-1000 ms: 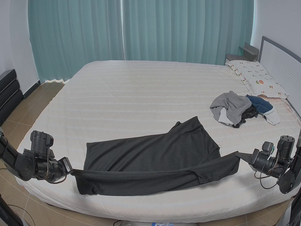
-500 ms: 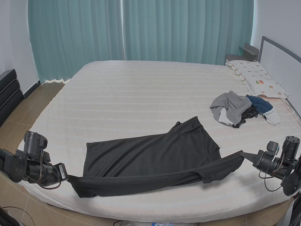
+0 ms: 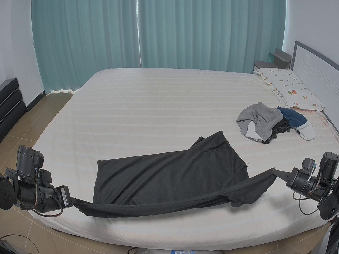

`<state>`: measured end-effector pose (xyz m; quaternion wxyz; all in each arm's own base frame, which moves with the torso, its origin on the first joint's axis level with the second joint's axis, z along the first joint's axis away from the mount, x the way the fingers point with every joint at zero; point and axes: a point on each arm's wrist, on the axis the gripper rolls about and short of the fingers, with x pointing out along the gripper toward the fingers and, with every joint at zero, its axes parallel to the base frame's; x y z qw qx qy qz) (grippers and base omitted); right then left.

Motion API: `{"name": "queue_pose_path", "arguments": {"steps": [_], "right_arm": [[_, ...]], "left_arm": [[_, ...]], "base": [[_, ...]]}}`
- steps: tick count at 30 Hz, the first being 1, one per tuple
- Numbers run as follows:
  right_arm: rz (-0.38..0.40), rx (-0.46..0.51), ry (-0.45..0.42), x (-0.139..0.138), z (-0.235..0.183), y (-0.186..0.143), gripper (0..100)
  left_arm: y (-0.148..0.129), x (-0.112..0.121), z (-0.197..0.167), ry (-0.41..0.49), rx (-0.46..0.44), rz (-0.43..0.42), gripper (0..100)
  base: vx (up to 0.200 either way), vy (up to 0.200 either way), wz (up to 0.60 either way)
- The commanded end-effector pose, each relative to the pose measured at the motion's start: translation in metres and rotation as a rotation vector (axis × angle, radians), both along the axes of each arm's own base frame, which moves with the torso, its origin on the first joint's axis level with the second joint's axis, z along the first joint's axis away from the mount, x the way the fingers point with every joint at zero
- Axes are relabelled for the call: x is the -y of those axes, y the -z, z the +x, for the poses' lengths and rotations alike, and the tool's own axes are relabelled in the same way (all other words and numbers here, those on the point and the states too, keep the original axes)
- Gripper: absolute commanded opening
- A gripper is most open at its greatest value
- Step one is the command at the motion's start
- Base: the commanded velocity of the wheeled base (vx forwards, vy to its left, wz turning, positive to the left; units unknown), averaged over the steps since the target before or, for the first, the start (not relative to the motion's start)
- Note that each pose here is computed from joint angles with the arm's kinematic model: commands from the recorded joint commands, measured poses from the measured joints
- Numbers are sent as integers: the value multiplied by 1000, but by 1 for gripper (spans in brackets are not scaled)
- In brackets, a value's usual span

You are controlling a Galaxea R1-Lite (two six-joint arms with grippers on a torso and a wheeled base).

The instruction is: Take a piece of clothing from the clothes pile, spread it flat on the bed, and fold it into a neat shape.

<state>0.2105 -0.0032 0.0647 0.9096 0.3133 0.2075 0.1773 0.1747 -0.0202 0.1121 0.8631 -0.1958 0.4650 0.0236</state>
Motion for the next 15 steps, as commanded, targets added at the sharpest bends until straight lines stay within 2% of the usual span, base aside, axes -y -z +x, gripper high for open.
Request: {"name": "queue_pose_path", "arguments": {"steps": [1, 8, 15], "right_arm": [[0, 1, -1, 0, 0, 1, 0], [-9, -41, -4, 0, 6, 12, 0], [-9, -24, -16, -2, 18, 14, 0]], "left_arm": [[8, -1, 10, -13, -41, 9, 0], [18, -6, 26, -50, -92, 7, 0], [21, -13, 42, -94, -58, -8, 0]], "base": [[0, 0, 0], [0, 0, 0], [0, 0, 0]]}}
